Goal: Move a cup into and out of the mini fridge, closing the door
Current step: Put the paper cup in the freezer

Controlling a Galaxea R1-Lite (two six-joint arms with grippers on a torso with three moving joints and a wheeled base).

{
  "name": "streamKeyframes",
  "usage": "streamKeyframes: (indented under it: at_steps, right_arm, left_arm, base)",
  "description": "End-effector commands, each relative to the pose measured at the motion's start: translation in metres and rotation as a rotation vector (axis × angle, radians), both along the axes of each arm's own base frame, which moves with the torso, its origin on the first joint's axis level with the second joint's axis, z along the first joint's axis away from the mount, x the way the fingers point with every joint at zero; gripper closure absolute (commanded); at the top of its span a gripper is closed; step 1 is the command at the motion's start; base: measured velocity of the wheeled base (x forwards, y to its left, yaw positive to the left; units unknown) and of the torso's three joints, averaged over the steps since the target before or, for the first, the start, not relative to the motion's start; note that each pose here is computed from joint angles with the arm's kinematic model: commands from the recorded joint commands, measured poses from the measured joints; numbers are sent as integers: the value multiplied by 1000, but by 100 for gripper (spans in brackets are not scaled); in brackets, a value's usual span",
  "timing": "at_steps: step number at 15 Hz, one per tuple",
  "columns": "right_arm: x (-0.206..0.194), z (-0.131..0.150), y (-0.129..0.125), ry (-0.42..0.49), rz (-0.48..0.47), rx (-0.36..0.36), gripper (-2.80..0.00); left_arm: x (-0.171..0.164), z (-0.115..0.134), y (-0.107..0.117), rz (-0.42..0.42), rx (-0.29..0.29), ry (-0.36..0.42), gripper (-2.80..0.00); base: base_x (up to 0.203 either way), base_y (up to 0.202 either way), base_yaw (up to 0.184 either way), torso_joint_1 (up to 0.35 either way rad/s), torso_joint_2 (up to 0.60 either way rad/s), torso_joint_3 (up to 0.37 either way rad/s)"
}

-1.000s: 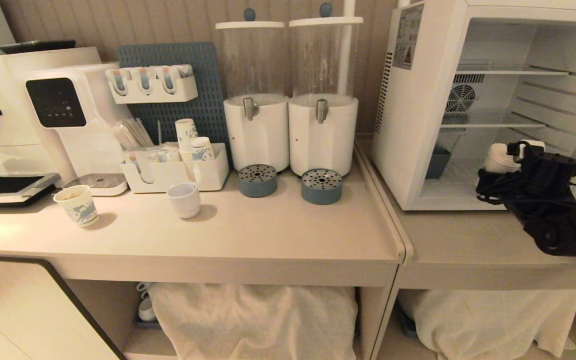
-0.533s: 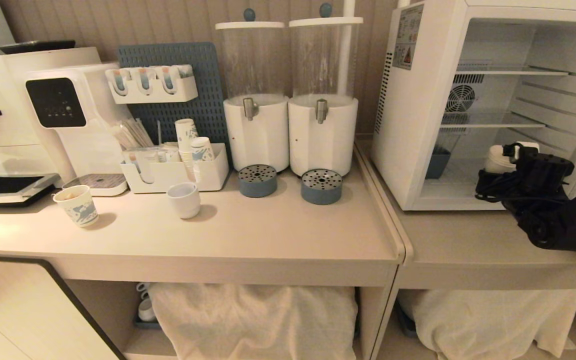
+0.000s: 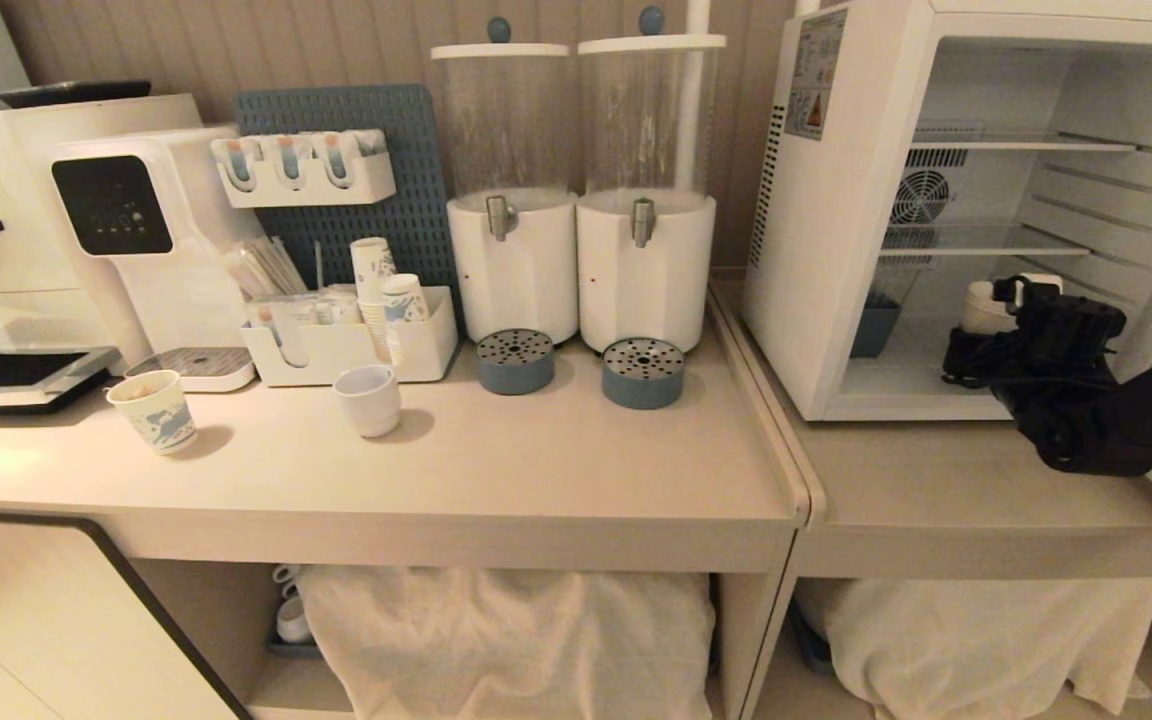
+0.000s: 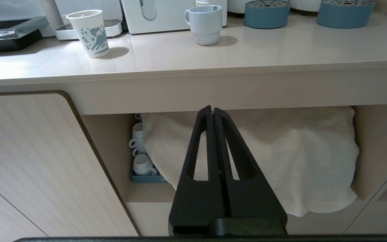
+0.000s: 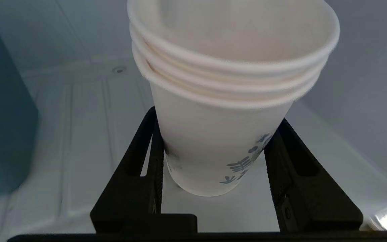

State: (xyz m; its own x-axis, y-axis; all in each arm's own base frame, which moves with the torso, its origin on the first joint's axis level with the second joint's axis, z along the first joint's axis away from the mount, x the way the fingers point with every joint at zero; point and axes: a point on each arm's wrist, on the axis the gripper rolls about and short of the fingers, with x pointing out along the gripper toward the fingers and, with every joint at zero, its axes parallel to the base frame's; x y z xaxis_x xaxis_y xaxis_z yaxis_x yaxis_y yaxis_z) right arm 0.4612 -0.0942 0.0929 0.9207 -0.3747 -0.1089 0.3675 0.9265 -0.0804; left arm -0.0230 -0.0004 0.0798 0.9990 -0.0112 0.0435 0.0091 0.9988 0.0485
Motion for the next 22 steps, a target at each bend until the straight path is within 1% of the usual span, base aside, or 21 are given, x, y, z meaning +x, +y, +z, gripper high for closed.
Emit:
streamKeyframes:
  at_steps: [1, 5, 11, 13, 14, 22]
  right_arm:
    - [9, -14, -2, 15, 0, -4, 0]
    - [18, -29, -3, 34, -3, -2, 0]
    - [15, -24, -3, 39, 0, 1, 0]
    - [14, -24, -2, 59, 4, 4, 0]
    - [13, -21, -2, 55, 1, 3, -280]
    - [4, -12, 0, 59, 5, 5, -280]
  left_arm:
    - [1, -5, 0, -1, 0, 17, 0]
    - [1, -5, 0, 1, 1, 19, 0]
    - [1, -5, 0, 1, 3, 17, 0]
    - [1, -5, 0, 1, 3, 17, 0]
    - [1, -5, 0, -1, 3, 17, 0]
    - [1, -5, 0, 0, 3, 17, 0]
  base:
    - [0, 0, 0, 0, 0, 0]
    - [0, 0, 0, 0, 0, 0]
    - [0, 0, 0, 0, 0, 0]
    - [0, 0, 0, 0, 0, 0]
    - [0, 0, 0, 0, 0, 0]
    - [0, 0, 0, 0, 0, 0]
